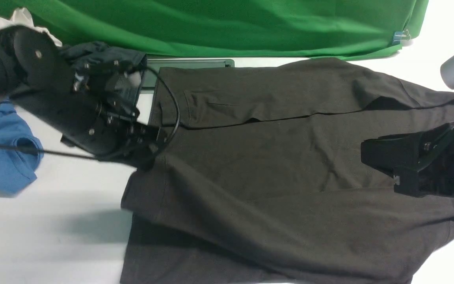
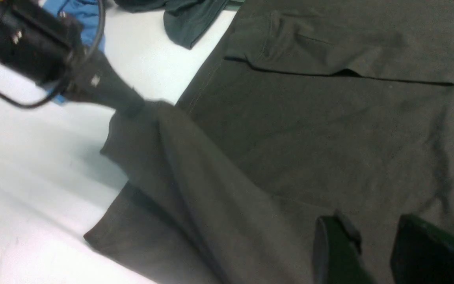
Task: Fold a long-sleeved shirt on a white desktop.
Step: 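Fold the left side of the black T-shirt inward over its body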
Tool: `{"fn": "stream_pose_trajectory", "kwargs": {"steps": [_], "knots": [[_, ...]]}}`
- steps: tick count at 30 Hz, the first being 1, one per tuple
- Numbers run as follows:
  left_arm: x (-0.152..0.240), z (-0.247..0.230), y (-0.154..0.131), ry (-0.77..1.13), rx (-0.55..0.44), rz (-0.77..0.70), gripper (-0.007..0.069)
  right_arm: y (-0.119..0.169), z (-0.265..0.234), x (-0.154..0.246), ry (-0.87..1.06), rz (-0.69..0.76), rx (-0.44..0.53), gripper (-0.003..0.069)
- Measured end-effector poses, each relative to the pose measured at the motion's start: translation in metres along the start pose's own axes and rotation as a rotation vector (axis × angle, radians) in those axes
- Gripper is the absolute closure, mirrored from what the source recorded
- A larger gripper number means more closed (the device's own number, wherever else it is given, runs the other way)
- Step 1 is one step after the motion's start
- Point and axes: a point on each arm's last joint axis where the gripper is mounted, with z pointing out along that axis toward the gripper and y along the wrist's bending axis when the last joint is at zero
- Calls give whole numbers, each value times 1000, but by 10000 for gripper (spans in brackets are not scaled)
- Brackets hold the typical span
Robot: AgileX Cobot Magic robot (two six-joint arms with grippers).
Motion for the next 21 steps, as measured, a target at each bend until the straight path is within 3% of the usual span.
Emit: {"fn": "stream_pose_trajectory", "kwargs": {"steps": [12, 16, 19, 21], "knots": [[-20, -9, -6, -152, 37, 123, 577, -1, 0, 1, 12, -46, 13, 412], [-28, -18, -9, -182, 35, 148, 577, -7, -1, 5, 71, -76, 67, 359], [-33, -25, -12, -187, 43, 161, 577, -23, -2, 3, 219, -93, 199, 247], [-32, -25, -12, -177, 50, 160, 577, -30, -2, -2, 275, -105, 245, 212]]}}
